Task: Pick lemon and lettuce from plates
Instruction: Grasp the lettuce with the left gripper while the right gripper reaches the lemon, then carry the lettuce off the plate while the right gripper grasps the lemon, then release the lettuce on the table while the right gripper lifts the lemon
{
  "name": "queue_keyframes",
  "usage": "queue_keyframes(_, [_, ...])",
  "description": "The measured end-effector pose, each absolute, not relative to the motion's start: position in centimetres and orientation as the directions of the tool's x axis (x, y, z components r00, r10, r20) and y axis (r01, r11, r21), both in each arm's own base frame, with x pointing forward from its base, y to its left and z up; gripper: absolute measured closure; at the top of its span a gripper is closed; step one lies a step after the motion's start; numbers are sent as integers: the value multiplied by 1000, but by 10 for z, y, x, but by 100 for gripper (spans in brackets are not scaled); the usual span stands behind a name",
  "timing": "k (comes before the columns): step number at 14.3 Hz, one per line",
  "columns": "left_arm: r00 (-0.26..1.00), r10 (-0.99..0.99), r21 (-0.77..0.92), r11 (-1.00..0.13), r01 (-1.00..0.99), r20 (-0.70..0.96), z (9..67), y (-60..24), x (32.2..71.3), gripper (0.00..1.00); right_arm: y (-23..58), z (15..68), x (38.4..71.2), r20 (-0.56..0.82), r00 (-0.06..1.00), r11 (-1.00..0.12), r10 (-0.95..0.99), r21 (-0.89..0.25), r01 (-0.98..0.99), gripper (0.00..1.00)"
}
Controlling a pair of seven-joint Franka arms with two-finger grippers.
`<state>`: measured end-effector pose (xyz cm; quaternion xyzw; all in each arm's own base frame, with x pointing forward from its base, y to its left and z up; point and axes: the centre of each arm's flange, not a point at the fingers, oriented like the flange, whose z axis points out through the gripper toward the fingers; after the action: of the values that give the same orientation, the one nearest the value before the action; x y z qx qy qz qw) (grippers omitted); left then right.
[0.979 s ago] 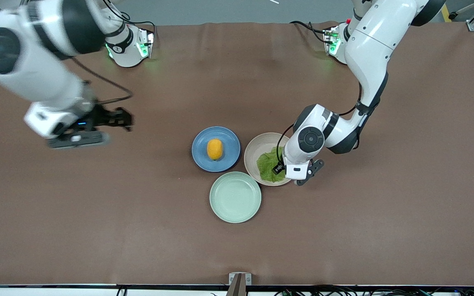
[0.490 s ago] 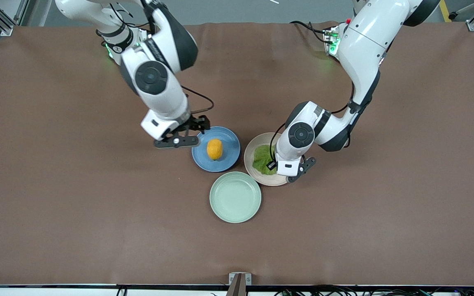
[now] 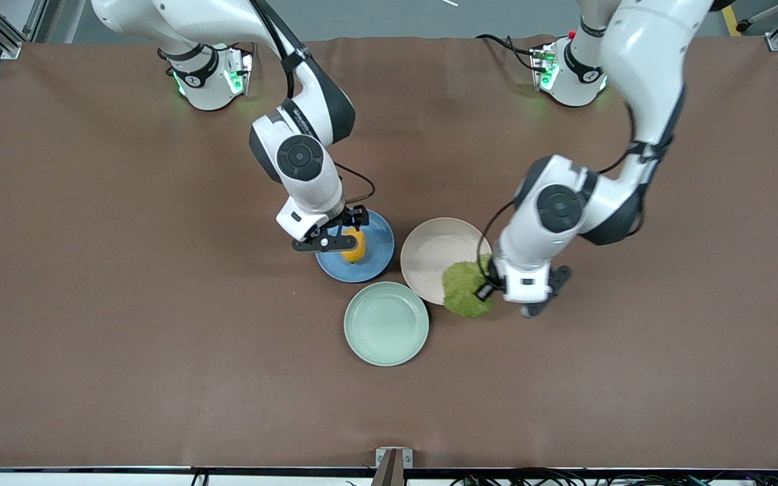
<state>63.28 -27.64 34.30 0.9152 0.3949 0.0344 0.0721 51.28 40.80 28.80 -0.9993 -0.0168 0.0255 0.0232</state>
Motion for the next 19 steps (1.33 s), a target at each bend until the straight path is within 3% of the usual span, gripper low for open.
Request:
queue_keyframes(3, [671,742,119,-667,735,12,346,-204,641,93,418,252,511,-28,999,-998,36,-56,35,0])
queue_keyframes(9, [709,704,39,-708,705,-34,266,-61,637,93,421,209,506,-38,998,-998,43,-37,41,0])
queue_keyframes(11, [712,701,44,-711,702,-44,243,-32,638,95,424,204,504,-35,998,-998,47,-38,46,5])
queue_keyframes(12, [711,701,46,-710,703,-50,231,-22,639,93,424,203,504,-34,998,-998,47,-37,46,14])
queue_keyframes(14, [708,703,44,-707,706,-64,212,-14,637,75,423,203,505,-33,998,-998,46,-37,45,37])
queue_keyframes(17, [715,698,72,-712,699,-41,220,-16,645,44,424,205,507,-28,999,-998,44,-40,43,39])
queue_keyframes(19, [761,649,109,-758,643,21,268,-15,660,26,427,222,510,-24,999,-998,40,-50,39,39])
